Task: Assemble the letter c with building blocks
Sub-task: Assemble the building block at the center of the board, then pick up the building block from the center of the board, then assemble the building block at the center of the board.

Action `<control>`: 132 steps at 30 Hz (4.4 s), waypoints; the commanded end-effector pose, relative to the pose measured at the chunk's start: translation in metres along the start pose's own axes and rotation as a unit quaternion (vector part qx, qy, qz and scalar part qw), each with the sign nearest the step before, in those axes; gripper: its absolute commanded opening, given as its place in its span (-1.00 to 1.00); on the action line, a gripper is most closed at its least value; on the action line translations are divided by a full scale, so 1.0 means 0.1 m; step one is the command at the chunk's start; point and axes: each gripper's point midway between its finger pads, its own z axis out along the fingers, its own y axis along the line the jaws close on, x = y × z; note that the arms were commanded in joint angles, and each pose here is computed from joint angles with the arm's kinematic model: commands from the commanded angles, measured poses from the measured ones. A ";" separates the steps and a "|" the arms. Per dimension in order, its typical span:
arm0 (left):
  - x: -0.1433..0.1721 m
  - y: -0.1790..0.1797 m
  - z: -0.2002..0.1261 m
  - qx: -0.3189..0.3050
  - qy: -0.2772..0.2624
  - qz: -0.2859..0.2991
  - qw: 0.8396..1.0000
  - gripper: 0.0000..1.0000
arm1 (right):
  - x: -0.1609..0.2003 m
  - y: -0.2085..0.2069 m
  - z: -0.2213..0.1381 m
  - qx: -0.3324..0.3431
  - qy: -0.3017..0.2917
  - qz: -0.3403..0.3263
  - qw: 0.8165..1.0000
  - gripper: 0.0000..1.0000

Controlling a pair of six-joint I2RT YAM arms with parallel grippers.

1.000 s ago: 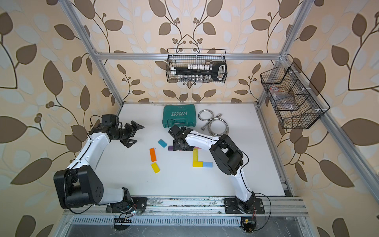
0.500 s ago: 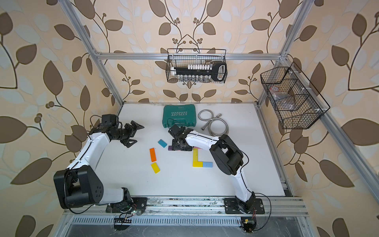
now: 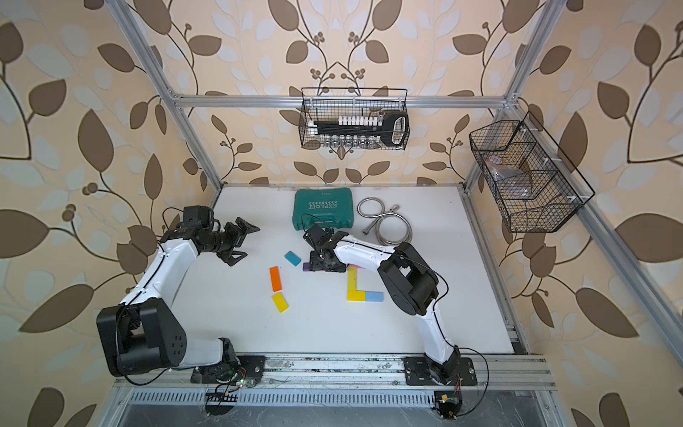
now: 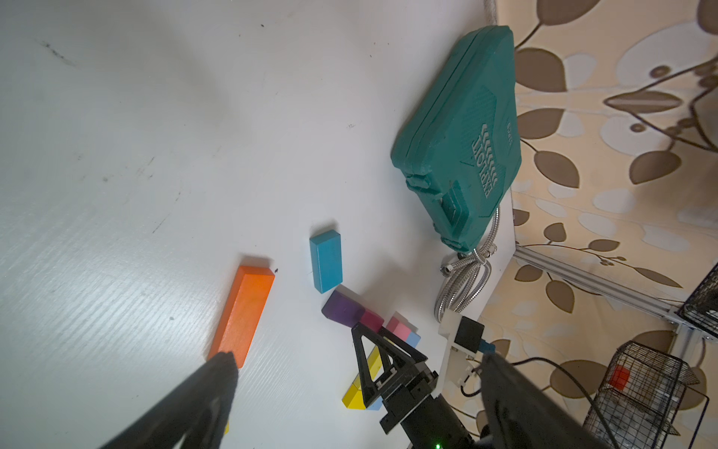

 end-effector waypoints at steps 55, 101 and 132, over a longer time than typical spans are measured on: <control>-0.90 0.31 -0.04 -0.040 -0.063 -0.086 0.993 0.98 | 0.56 1.69 0.27 -0.033 -0.031 -0.256 0.966 0.29; -0.23 0.03 -0.19 0.000 -0.029 -0.027 0.999 0.98 | 0.69 0.78 -0.35 -0.046 -0.040 0.033 0.998 -1.00; -0.18 -0.01 -0.16 0.006 -0.025 -0.021 0.999 0.98 | 0.86 0.64 0.03 0.006 -0.012 0.026 1.000 -0.29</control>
